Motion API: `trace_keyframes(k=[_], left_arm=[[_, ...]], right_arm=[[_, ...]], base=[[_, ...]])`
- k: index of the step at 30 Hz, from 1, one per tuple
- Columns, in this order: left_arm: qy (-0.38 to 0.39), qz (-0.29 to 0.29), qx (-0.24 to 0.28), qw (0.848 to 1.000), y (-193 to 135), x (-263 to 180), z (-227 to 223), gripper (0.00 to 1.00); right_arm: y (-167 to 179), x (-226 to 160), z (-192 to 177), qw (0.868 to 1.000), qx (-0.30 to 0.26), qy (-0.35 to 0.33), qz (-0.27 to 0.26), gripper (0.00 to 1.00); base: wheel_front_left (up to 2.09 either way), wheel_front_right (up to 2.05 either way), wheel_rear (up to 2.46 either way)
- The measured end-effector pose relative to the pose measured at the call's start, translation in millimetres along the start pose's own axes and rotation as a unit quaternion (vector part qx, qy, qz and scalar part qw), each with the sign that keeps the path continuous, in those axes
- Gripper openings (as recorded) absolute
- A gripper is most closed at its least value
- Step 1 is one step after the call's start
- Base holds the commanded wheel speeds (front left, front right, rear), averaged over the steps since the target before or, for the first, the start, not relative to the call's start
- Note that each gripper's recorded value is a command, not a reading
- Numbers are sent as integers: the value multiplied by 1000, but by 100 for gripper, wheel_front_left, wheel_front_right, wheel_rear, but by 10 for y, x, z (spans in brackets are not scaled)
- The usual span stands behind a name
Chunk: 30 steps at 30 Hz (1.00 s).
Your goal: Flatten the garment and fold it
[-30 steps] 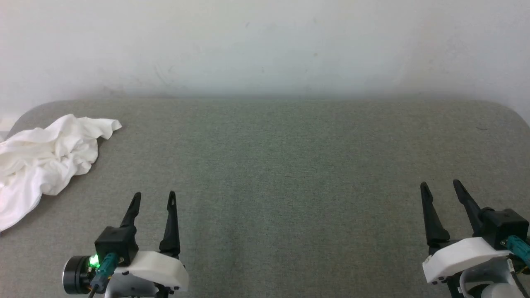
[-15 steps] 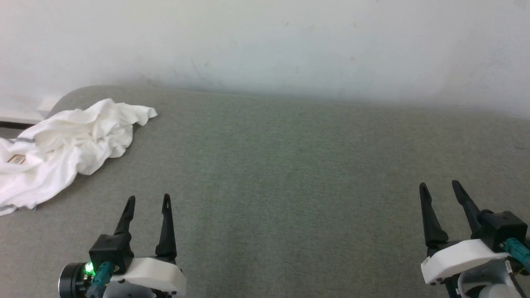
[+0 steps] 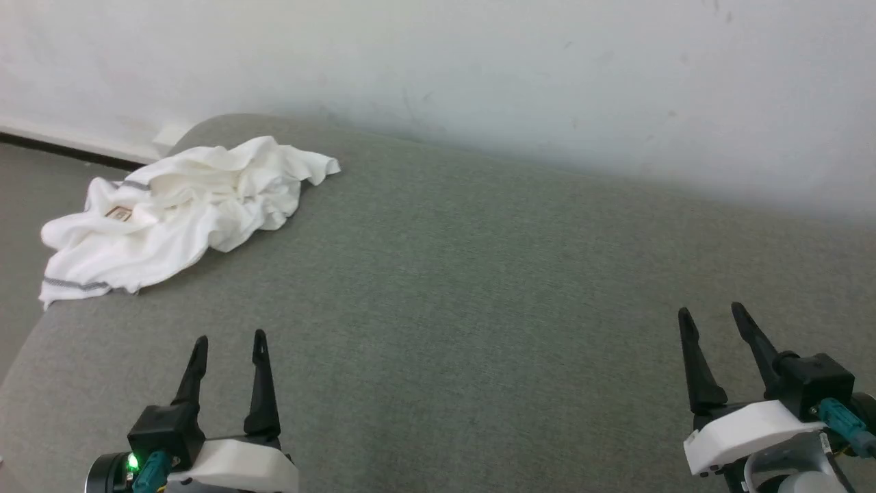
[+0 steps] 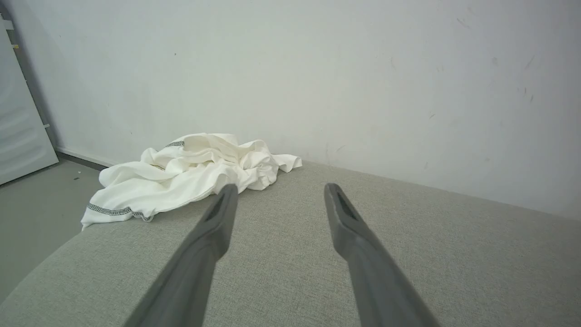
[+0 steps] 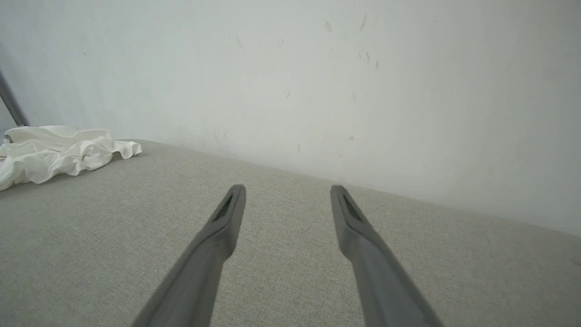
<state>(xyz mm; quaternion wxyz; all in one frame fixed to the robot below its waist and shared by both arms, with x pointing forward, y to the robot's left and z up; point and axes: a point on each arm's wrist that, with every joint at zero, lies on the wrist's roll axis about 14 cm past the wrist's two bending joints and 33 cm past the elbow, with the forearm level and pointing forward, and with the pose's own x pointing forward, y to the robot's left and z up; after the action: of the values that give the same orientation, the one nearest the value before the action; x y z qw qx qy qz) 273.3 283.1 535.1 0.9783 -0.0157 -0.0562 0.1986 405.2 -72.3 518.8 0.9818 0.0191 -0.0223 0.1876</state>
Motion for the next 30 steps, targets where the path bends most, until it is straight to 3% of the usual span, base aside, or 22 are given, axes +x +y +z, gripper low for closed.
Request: trace_keyframes(k=[16,30], left_arm=[[-12,96,-2,995,557,-402,45,100],[-24,152,-11,988,846,-716,69,100]], right_arm=[[590,276,-7,996,7,-4,87,100],[929,369,-13,991,17,-8,134,100]], base=[[0,0,0],[-3,-3,-3]])
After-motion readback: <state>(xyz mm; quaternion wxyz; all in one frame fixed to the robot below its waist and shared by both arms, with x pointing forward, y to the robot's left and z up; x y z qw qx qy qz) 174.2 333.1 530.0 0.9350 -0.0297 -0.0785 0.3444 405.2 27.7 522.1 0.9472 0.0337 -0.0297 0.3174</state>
